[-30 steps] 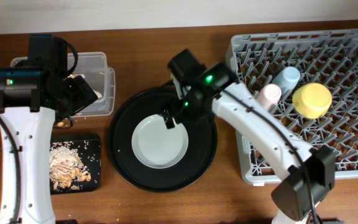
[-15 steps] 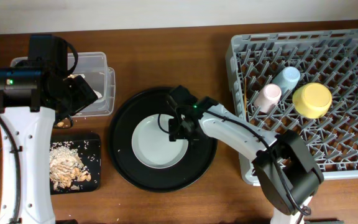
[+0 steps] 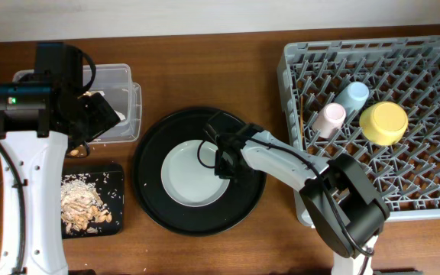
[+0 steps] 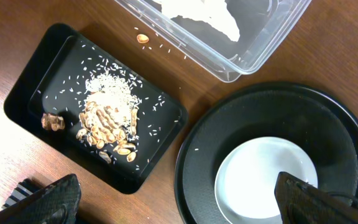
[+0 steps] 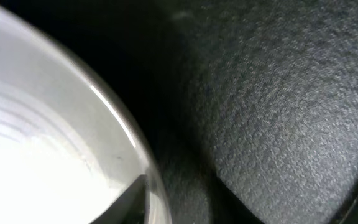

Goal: Sort waste into correct bins and load items into the dishwasher rack
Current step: 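Lift the white plate with the right gripper and carry it to the rack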

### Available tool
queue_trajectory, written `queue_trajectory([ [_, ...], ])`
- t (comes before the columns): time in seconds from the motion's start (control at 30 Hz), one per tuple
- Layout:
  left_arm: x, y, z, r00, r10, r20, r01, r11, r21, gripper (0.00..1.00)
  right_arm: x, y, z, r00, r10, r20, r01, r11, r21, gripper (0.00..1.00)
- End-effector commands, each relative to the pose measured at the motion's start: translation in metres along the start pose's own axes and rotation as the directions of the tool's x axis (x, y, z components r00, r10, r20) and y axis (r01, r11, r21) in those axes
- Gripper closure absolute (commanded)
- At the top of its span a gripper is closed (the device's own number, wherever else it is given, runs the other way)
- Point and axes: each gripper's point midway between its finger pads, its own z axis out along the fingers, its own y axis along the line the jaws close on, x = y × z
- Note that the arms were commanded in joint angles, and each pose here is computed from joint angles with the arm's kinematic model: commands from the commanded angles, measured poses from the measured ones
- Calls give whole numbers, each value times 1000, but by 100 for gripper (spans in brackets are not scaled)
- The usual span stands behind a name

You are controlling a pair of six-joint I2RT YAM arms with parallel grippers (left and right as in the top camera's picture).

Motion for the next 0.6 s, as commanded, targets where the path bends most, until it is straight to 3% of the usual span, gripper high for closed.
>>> queue_trajectory([
  [0.0, -2, 1, 0, 1000, -3, 2, 3, 1000, -6, 1, 10, 3, 7, 999, -4, -48, 4, 1000, 4, 82],
  [0.07, -2, 1, 0, 1000, -3, 3, 3, 1000, -6, 1, 7, 6, -3, 999, -3, -50, 4, 1000, 7, 85],
  [0.13, -2, 1, 0, 1000, -3, 3, 3, 1000, -6, 1, 3, 11, -16, 999, -5, -46, 5, 1000, 4, 96],
  [0.43, -2, 1, 0, 1000, -3, 3, 3, 1000, -6, 1, -50, -8, -115, 996, 12, 92, -17, 998, 53, 96],
  [0.57, -2, 1, 0, 1000, -3, 2, 3, 1000, -6, 1, -87, -49, -179, 974, 70, 215, -91, 992, 90, 96],
])
